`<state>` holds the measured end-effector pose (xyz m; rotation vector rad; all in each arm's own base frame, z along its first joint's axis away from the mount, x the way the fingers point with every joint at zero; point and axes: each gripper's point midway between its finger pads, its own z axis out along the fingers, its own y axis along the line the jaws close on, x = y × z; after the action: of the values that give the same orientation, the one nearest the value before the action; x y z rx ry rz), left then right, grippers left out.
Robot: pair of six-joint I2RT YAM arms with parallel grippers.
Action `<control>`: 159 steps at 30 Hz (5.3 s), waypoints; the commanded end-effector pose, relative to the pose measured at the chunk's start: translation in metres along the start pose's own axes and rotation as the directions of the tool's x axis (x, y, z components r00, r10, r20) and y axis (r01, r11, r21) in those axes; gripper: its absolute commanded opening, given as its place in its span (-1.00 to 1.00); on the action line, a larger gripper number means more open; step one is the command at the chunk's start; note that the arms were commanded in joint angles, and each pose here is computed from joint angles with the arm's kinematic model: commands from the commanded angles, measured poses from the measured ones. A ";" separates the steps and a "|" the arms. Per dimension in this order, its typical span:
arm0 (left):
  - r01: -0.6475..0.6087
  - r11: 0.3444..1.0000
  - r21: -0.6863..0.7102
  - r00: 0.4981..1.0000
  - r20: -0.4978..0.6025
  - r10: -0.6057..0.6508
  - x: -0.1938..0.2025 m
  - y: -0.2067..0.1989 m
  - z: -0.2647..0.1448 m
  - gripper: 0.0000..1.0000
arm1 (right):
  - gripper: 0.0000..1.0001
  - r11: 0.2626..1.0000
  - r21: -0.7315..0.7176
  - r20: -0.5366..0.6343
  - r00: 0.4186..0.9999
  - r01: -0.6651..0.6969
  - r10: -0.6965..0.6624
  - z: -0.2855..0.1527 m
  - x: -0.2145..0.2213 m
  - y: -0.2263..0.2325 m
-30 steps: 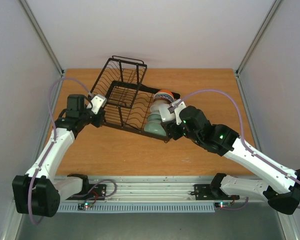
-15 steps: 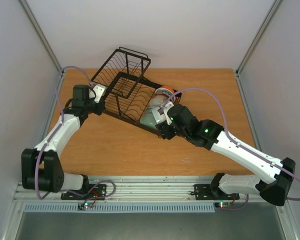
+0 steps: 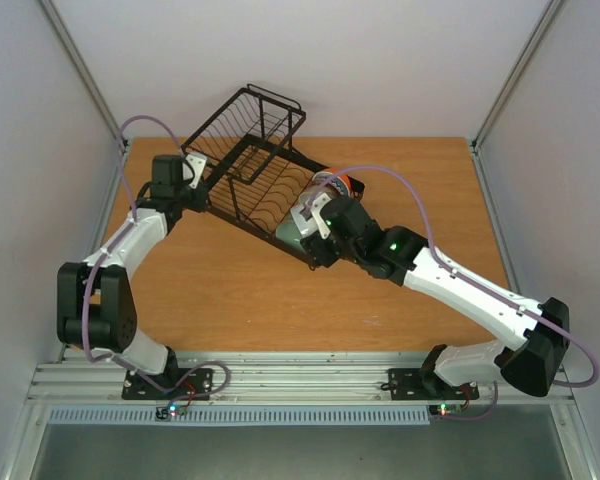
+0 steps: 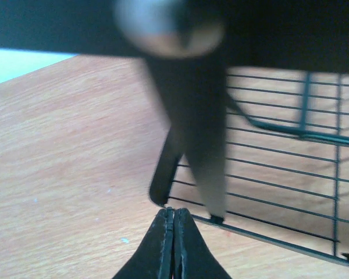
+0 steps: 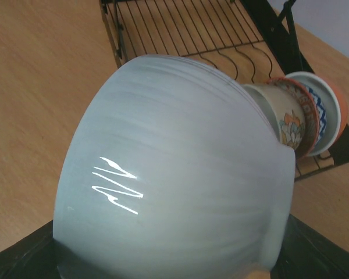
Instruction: Load the bowls into the dish rack
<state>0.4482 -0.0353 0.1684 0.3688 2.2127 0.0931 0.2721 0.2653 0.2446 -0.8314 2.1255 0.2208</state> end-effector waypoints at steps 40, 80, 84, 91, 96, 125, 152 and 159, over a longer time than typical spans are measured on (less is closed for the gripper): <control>0.219 0.972 -0.085 0.971 0.118 -0.208 0.071 0.052 -0.040 -0.99 | -0.97 0.959 0.119 0.109 0.957 0.256 -0.269 0.114 -0.077 -0.008; 0.227 0.968 -0.103 0.966 0.146 -0.211 0.076 0.051 -0.045 -0.99 | -0.97 0.730 0.400 0.098 0.766 0.554 -0.635 0.192 -0.083 -0.027; 0.228 0.968 -0.100 0.966 0.149 -0.212 0.076 0.051 -0.046 -0.99 | -0.97 0.698 0.416 0.084 0.740 0.582 -0.667 0.196 -0.085 -0.028; 0.228 0.968 -0.100 0.965 0.151 -0.212 0.077 0.050 -0.047 -0.99 | -0.97 0.648 0.425 0.037 0.703 0.632 -0.710 0.207 -0.095 -0.030; 0.228 0.968 -0.102 0.965 0.153 -0.211 0.077 0.051 -0.048 -0.99 | -0.97 0.637 0.396 -0.006 0.695 0.661 -0.719 0.227 -0.097 -0.032; 0.229 0.968 -0.100 0.965 0.156 -0.212 0.079 0.050 -0.050 -0.99 | -0.24 0.597 0.361 -0.183 0.682 0.717 -0.708 0.297 -0.072 -0.056; 0.230 0.967 -0.109 0.965 0.156 -0.212 0.078 0.053 -0.049 -0.99 | 0.97 0.684 0.354 -0.120 0.756 0.638 -0.643 0.286 -0.079 -0.051; 0.229 0.967 -0.112 0.965 0.156 -0.211 0.078 0.053 -0.050 -0.99 | 0.98 0.742 0.319 -0.039 0.790 0.590 -0.611 0.274 -0.083 -0.036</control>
<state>0.3699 0.0371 0.1363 0.0677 2.1445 0.0677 0.5155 0.3815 0.0942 -1.3276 1.6765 -0.5356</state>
